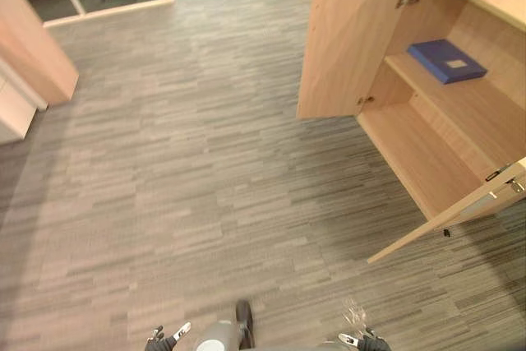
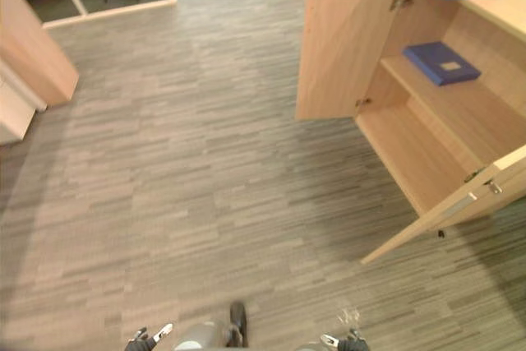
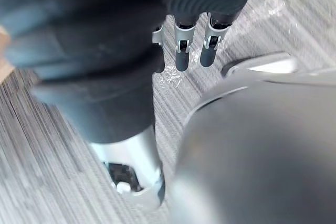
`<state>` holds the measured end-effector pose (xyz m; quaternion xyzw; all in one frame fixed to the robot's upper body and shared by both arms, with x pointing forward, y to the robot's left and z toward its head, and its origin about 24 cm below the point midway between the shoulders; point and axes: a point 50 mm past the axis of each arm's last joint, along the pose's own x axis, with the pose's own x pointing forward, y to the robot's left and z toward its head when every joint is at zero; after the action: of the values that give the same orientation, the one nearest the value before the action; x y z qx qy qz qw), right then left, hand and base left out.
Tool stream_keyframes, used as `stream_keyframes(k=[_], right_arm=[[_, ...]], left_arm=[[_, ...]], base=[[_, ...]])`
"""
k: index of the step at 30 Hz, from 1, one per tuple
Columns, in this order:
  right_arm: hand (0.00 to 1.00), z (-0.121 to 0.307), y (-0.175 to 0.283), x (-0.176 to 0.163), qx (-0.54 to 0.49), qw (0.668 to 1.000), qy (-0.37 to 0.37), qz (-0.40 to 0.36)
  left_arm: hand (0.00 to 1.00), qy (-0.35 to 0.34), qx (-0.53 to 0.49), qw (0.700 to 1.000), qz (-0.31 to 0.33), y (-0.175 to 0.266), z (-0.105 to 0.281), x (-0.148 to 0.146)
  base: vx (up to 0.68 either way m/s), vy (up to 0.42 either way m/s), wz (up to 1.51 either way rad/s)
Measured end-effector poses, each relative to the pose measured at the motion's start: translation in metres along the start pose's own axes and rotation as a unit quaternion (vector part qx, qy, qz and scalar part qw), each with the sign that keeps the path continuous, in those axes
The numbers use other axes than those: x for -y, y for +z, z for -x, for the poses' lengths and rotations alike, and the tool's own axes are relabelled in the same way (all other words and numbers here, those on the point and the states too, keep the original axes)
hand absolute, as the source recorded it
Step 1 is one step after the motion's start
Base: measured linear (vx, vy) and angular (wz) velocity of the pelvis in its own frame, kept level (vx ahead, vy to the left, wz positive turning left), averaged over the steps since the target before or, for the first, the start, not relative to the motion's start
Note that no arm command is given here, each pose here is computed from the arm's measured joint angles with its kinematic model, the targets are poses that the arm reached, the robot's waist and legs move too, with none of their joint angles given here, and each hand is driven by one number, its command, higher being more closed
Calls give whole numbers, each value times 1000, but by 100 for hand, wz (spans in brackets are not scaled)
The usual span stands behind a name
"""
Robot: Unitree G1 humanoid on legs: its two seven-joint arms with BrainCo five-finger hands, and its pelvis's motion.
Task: Walk over to the cabinet, pick up the folder, carry it to the office cabinet, place the folder inside the office cabinet, then close the office cabinet door
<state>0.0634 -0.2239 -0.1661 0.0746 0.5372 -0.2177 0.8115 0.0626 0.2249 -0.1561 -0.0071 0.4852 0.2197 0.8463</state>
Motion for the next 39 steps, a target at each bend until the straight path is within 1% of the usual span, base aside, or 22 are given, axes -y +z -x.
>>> stream_keyframes(k=[3,6,9,10,12,13,15,18,20,22,24,26,29,31,33,36,39], right_arm=[[0,2,-4,-2,1,1000,5,-6],[0,1,-2,-4,3,1000,6,-6],[0,0,13,-17,27,999,21,10],[0,-2,23,-21,40,999,26,26],[0,-3,33,-29,52,998,29,24],[0,-3,37,-32,58,997,31,28],[0,-4,48,-26,75,996,24,35],[0,-4,38,-29,60,997,26,30],[0,-4,30,-18,47,998,13,37],[0,-4,24,-8,27,999,-2,41],[0,-4,17,-8,13,999,-4,43],[0,-3,7,-5,-8,999,-9,46],[0,-4,10,-7,-3,998,-4,65],[0,-4,11,-8,-1,998,-2,65],[0,-4,11,-10,1,998,0,64],[0,-3,11,-15,3,998,6,55],[0,-4,16,-12,9,1000,-5,8]], left_arm=[[0,-2,5,1000,-10,3,-1,-2],[0,-21,24,999,-28,16,-4,10],[0,-53,57,995,-60,37,-8,29],[0,-79,76,991,-78,50,-9,43],[0,-105,97,985,-101,59,-7,57],[0,-118,98,983,-103,58,-5,68],[0,-134,89,981,-107,49,0,81],[0,-124,78,983,-106,48,-3,73],[0,-123,79,985,-93,47,-2,72],[0,-107,77,989,-65,47,-3,65],[0,-85,66,993,-52,41,-4,53],[0,-75,72,994,-33,46,-5,49],[0,-67,75,995,-17,48,-6,47],[0,-56,71,996,5,46,-6,44],[0,-52,70,996,12,46,-6,43],[0,-48,67,996,14,45,-7,41],[0,-48,53,997,9,36,-6,41]], base=[[359,282,12],[344,56,5],[358,-126,-4],[283,-165,-2],[292,-218,-3],[328,-237,-19],[362,-238,-29],[350,-322,-5],[389,-259,-24],[412,-45,-85],[389,-92,-112],[390,-93,-103],[339,-4,-102],[339,61,-105],[449,136,-99],[507,202,-89],[445,296,-68]])
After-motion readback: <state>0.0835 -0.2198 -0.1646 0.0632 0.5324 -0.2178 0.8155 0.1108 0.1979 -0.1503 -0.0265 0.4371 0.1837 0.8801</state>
